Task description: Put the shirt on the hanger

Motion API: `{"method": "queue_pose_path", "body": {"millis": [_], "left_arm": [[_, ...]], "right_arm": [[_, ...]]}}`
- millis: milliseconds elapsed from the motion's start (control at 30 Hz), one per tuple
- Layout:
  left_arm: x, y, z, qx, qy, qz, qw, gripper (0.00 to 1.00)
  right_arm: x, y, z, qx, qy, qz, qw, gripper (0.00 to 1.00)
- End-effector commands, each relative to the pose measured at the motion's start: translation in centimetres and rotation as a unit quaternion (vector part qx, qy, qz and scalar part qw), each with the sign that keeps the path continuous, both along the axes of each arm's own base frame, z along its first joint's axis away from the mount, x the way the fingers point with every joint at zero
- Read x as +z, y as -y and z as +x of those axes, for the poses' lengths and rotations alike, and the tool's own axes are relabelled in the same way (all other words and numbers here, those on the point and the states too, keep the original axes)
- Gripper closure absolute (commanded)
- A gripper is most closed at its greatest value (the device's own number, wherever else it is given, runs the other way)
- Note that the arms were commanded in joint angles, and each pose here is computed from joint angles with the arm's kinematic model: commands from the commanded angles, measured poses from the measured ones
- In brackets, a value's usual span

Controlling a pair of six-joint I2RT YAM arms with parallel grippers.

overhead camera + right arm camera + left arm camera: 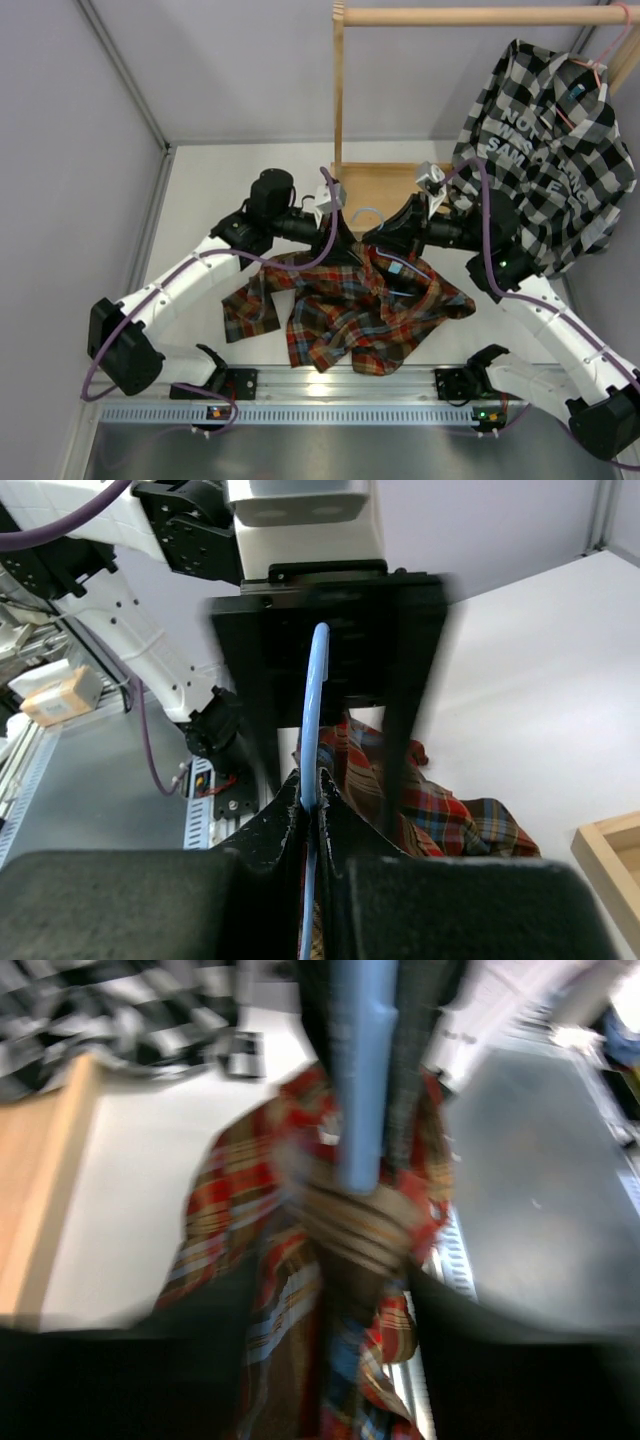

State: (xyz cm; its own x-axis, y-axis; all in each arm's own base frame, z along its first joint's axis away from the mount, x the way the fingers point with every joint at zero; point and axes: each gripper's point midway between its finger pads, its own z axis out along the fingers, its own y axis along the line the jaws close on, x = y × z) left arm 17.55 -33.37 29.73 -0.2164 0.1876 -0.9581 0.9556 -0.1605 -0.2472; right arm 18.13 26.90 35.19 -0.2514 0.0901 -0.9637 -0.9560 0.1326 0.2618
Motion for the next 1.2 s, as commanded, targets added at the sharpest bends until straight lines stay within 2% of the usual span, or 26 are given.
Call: {"method": "queue_pose_path", "body": {"millis": [0, 33, 67, 200, 267, 300, 333, 400, 467, 500, 567, 600, 633, 667, 800, 1100, 1167], "left_arm": [[4.0, -0.1, 3.9, 0.128, 0.068, -0.023, 0.989, 0.15], [4.1, -0.3, 4.7, 0.157, 0.073, -0.020, 0.985, 0.06], [4.2, -0.6, 5.2, 0.178, 0.076, -0.017, 0.981, 0.02], [6.2, -2.8, 6.9, 0.278, 0.087, -0.027, 0.956, 0.02], [7.1, -4.5, 8.3, 0.346, 0.095, -0.033, 0.933, 0.02], [8.0, -5.7, 8.3, 0.377, 0.098, -0.047, 0.920, 0.02], [8.5, -7.8, 10.0, 0.451, 0.100, -0.049, 0.886, 0.02], [8.9, -11.0, 10.4, 0.529, 0.083, -0.067, 0.842, 0.02], [8.5, -13.7, 10.8, 0.592, 0.066, -0.079, 0.799, 0.02], [8.8, -14.8, 9.9, 0.603, 0.050, -0.104, 0.790, 0.02], [5.4, -15.5, 9.8, 0.623, 0.034, -0.092, 0.776, 0.02], [4.8, -16.7, 9.6, 0.647, 0.031, -0.095, 0.756, 0.02], [2.5, -16.9, 9.8, 0.655, 0.024, -0.077, 0.751, 0.02], [2.1, -17.0, 9.9, 0.658, 0.024, -0.080, 0.748, 0.02], [-1.5, -15.7, 11.1, 0.654, 0.021, -0.043, 0.755, 0.02], [-3.7, -14.9, 15.6, 0.689, 0.071, 0.006, 0.721, 0.02], [-3.9, -15.1, 16.4, 0.703, 0.075, 0.013, 0.708, 0.07]], "right_arm": [[2.6, 0.6, 0.0, -0.029, 0.058, 0.022, 0.998, 1.00], [2.8, 0.9, 0.1, -0.038, 0.066, 0.021, 0.997, 1.00], [3.2, 1.3, 0.5, -0.062, 0.072, 0.024, 0.995, 1.00], [3.5, 2.7, 1.9, -0.129, 0.070, 0.014, 0.989, 1.00], [3.8, 3.5, 2.6, -0.163, 0.070, 0.004, 0.984, 1.00], [3.7, 3.8, 2.8, -0.174, 0.069, -0.001, 0.982, 1.00], [3.9, 4.3, 2.9, -0.187, 0.072, -0.011, 0.980, 1.00], [5.2, 5.5, 3.4, -0.224, 0.088, -0.016, 0.970, 1.00], [5.1, 7.0, 4.2, -0.275, 0.074, -0.031, 0.958, 1.00], [5.5, 7.6, 4.5, -0.294, 0.072, -0.031, 0.953, 1.00], [6.0, 9.0, 5.3, -0.344, 0.049, -0.029, 0.937, 1.00], [6.2, 9.2, 5.4, -0.351, 0.046, -0.027, 0.935, 1.00], [6.7, 9.4, 5.3, -0.353, 0.046, -0.022, 0.934, 1.00], [6.9, 9.2, 5.1, -0.345, 0.049, -0.020, 0.937, 1.00], [7.9, 8.3, 3.9, -0.308, 0.062, -0.013, 0.949, 1.00], [9.8, 8.9, 0.7, -0.277, 0.094, 0.001, 0.956, 1.00], [10.0, 8.9, -0.1, -0.266, 0.097, 0.004, 0.959, 1.00]]}}
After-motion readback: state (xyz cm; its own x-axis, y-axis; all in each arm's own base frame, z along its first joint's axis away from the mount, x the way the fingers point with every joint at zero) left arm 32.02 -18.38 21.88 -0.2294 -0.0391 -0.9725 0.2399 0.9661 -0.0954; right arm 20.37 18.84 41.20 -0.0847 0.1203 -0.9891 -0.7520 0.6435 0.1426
